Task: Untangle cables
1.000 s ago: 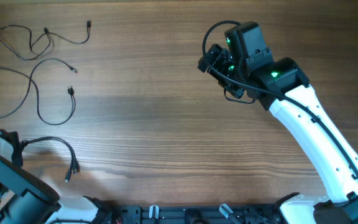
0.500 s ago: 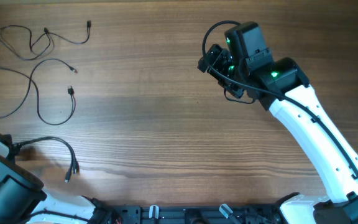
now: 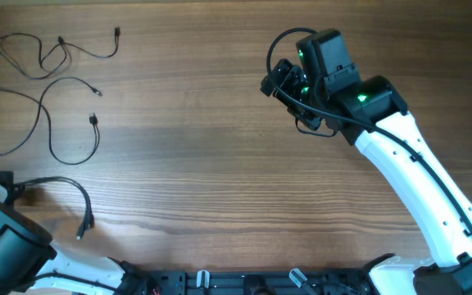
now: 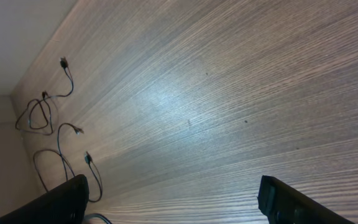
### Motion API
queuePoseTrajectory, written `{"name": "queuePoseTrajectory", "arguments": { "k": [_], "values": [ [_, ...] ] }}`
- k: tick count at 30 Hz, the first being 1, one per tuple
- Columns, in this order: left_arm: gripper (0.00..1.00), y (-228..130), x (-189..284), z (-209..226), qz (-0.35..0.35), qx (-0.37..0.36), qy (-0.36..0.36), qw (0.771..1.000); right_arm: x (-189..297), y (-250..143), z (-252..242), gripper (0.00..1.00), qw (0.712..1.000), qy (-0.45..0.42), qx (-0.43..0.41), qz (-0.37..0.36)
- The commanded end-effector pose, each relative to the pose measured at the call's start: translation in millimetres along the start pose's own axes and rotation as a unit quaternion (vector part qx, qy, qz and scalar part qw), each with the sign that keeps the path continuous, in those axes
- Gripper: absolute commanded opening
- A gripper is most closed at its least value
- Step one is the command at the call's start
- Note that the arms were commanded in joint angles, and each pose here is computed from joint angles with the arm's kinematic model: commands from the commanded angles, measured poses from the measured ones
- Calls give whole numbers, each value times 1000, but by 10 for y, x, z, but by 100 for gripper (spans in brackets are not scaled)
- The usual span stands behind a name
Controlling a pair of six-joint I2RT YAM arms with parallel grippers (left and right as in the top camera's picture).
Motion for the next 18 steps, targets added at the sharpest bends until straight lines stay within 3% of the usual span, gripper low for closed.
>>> {"name": "queuePoseTrajectory", "arguments": {
  "k": [1, 3, 4, 6, 8, 10, 11, 12, 14, 16, 18],
  "values": [
    [4, -47, 132, -251, 29, -48, -27, 998, -64, 17, -34, 89, 1000, -13, 10, -3],
    [6, 93, 540, -471, 2, -60, -72, 996, -63, 29, -49, 96, 999, -18, 46, -9],
    [12, 115, 778, -586, -5, -63, -116, 991, -63, 27, -54, 100, 998, -20, 52, -8],
    [12, 95, 1222, -747, 2, -55, -201, 978, -63, 23, -65, 100, 998, -23, 53, -7],
    [13, -54, 1702, -853, 41, -55, -289, 955, -63, 23, -65, 100, 998, -23, 53, -7],
    [21, -299, 2100, -892, 97, -74, -353, 928, -63, 20, -72, 100, 998, -25, 53, -6],
    [27, -432, 2237, -874, 125, -84, -365, 919, -61, 17, -82, 100, 998, -28, 55, -5],
    [46, -542, 2323, -857, 146, -94, -368, 914, -59, 13, -92, 100, 998, -31, 60, -3],
    [100, -880, 2459, -777, 212, -123, -342, 907, -22, 2, -113, 100, 997, -34, 74, -1],
    [100, -1177, 2534, -725, 269, -162, -315, 895, 112, 0, -84, 100, 993, -18, 119, -8],
    [100, -1401, 2647, -748, 288, -241, -330, 866, 293, -13, -74, 100, 990, -1, 138, -17]
  ]
}}
Point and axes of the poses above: each gripper's point midway between its finger pads, its own x axis back along the fingers, its own z axis along the line the jaws close on, y = z × x, the point moved 7 cm from there along x, back along the fingers, and after that the axes turned 12 degrees about -x, right-handed, at the moved point
